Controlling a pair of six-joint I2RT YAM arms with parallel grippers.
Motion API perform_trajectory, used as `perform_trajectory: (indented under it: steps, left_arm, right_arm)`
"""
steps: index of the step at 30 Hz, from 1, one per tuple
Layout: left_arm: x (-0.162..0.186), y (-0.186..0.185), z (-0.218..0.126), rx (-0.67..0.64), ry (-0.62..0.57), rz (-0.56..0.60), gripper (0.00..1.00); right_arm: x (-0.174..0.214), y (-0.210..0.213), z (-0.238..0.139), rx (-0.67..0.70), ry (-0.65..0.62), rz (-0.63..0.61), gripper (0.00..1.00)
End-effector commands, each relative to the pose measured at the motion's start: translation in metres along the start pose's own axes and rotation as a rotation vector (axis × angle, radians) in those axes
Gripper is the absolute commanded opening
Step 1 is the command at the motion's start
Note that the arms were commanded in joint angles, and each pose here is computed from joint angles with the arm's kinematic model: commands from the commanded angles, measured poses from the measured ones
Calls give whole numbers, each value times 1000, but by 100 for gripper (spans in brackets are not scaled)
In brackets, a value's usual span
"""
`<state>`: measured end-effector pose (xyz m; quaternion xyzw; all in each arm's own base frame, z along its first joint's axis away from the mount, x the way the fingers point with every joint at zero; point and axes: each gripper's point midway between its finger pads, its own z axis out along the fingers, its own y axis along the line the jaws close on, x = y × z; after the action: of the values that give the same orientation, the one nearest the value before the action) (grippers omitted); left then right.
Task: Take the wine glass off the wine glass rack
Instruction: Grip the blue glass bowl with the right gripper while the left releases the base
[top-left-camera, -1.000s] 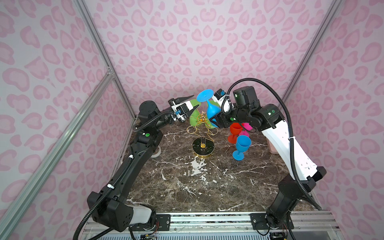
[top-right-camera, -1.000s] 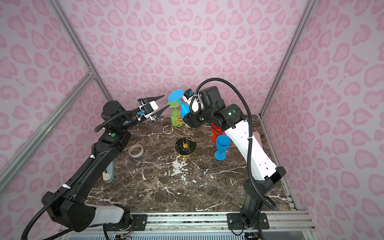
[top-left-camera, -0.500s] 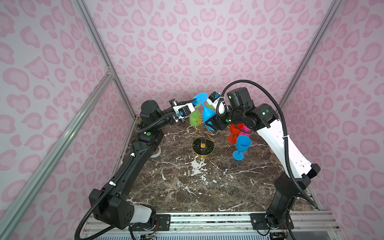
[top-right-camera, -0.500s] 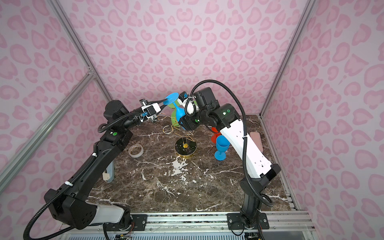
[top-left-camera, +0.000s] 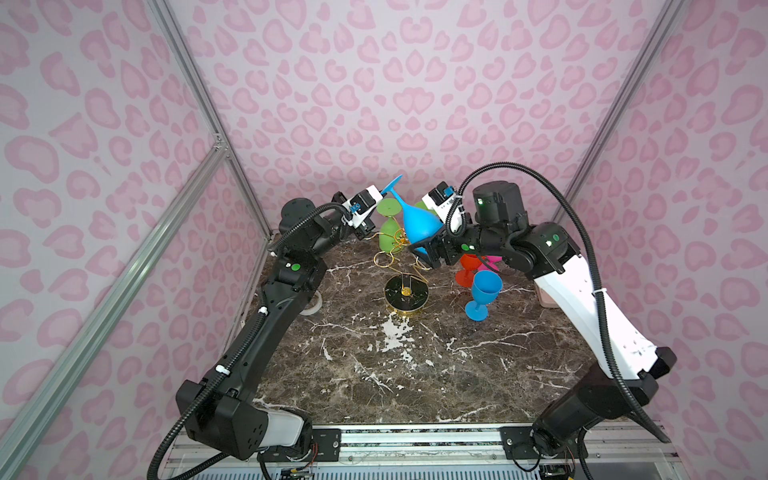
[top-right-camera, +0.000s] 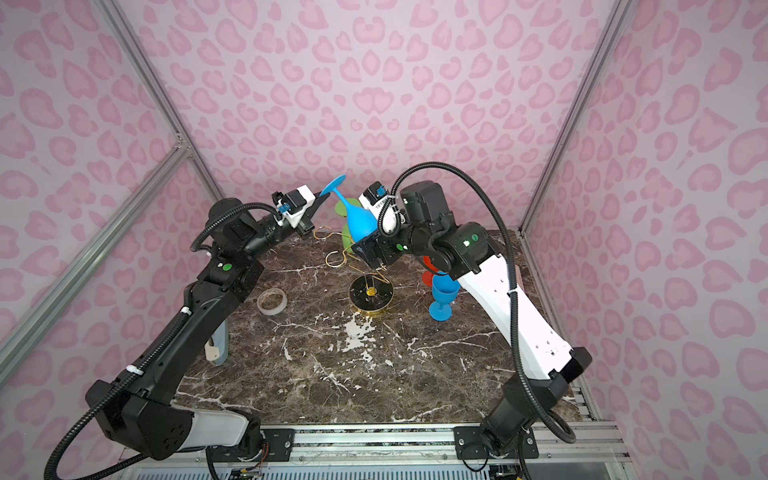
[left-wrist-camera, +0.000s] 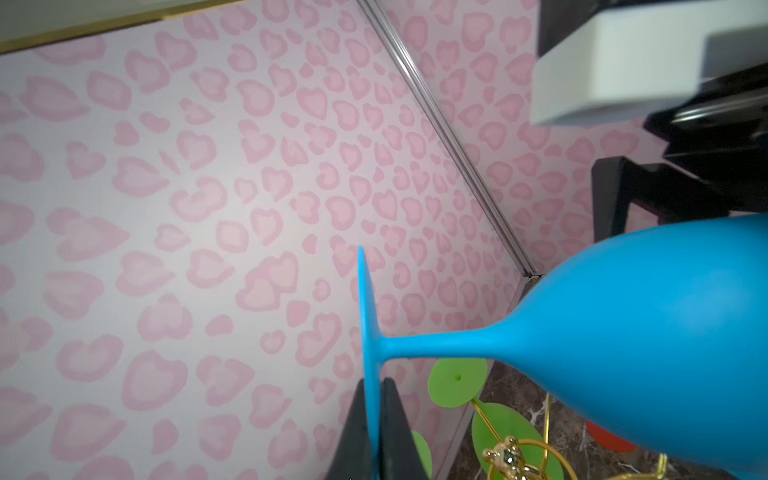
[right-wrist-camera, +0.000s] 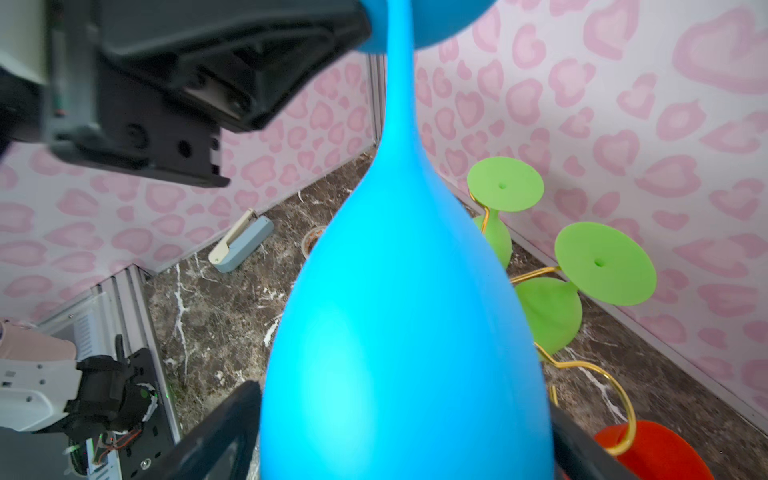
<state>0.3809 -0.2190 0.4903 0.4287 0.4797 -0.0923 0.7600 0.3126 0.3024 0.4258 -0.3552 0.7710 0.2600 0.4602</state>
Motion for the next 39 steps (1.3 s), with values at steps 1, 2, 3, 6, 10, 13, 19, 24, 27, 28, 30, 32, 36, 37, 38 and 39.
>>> perform_trajectory:
  steps: [1, 2, 3, 6, 10, 13, 19, 24, 27, 28, 30, 32, 36, 37, 38, 39]
  left_arm:
    - [-1, 25, -7, -121, 12, -118, 3]
    - [1, 26, -8, -125, 15, -143, 3]
    - [4, 28, -10, -131, 20, -174, 3]
    - [12, 34, -16, -137, 27, -294, 3]
    - [12, 31, -21, -116, 17, -360, 3]
    - [13, 27, -21, -98, 10, -384, 3]
    - [12, 22, -21, -74, 4, -405, 3]
    - [10, 20, -23, -63, -3, -421, 3]
    - [9, 17, -23, -48, -8, -435, 3]
    - [8, 16, -23, -42, -10, -440, 3]
    - [8, 14, -23, -33, -12, -452, 3]
    - [7, 13, -23, -25, -16, -462, 3]
    - [2, 10, -23, 2, -28, -479, 3]
    - [1, 9, -23, 9, -30, -484, 3]
    - [1, 8, -24, 18, -32, -490, 3]
    - [-1, 6, -24, 27, -36, -497, 3]
  right_arm:
    - [-30, 19, -23, -75, -185, 1, 94]
    - [-31, 18, -30, -64, -221, 3, 94]
    - [-33, 17, -40, -45, -268, 1, 95]
    - [-37, 8, -68, 5, -402, 2, 95]
    - [-30, -3, -91, 4, -496, 48, 90]
    - [-25, -8, -90, 5, -499, 69, 83]
    - [-22, -19, -72, 14, -483, 83, 78]
    - [-30, -30, -62, 16, -500, 94, 74]
    - [-33, -38, -56, 14, -501, 104, 70]
    - [-35, -39, -54, 16, -503, 103, 69]
    - [-37, -41, -50, 13, -505, 102, 66]
    - [-40, -43, -46, 7, -504, 104, 63]
    - [-48, -45, -39, -9, -513, 107, 54]
    - [-50, -45, -37, -13, -514, 108, 51]
    - [-51, -45, -36, -19, -514, 109, 47]
    - [-52, -44, -35, -23, -516, 111, 43]
